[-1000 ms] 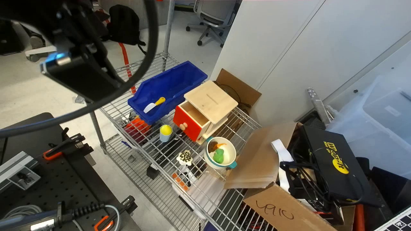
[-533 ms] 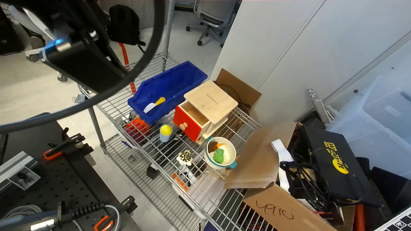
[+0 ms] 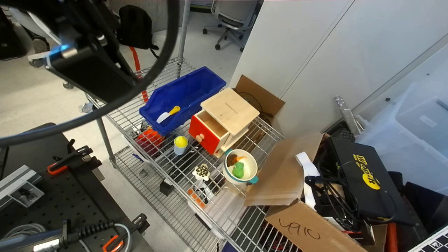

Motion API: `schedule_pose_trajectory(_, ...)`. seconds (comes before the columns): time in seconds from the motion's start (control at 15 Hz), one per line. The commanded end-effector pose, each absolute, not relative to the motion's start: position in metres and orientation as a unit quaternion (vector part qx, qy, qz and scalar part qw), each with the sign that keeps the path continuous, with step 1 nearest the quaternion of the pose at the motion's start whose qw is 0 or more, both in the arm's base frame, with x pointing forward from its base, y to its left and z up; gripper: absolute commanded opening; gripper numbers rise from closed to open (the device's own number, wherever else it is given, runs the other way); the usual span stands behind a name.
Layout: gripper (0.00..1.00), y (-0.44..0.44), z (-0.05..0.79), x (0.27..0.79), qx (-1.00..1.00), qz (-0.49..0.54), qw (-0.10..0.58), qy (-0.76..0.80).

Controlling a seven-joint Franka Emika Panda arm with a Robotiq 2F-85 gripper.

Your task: Close the drawer

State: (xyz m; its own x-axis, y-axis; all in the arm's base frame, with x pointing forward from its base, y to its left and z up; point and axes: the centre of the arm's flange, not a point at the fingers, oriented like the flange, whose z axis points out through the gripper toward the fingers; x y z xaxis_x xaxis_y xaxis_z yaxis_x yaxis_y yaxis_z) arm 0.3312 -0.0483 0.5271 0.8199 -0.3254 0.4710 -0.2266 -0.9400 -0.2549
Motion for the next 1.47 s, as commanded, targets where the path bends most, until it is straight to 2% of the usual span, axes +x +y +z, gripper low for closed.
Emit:
schedule_pose_trajectory(0.0, 1.0, -0.051, 0.516, 0.333, -0.952, -0.256, 0.087, 0.143)
schedule_pose_trajectory(0.73, 1.0, -0.051, 0.477, 0.352, -0.951, -0.294, 0.061, 0.074)
schedule_pose_trajectory(1.4, 1.0, -0.052, 0.43, 0.371, -0.965, -0.254, 0.046, 0.041)
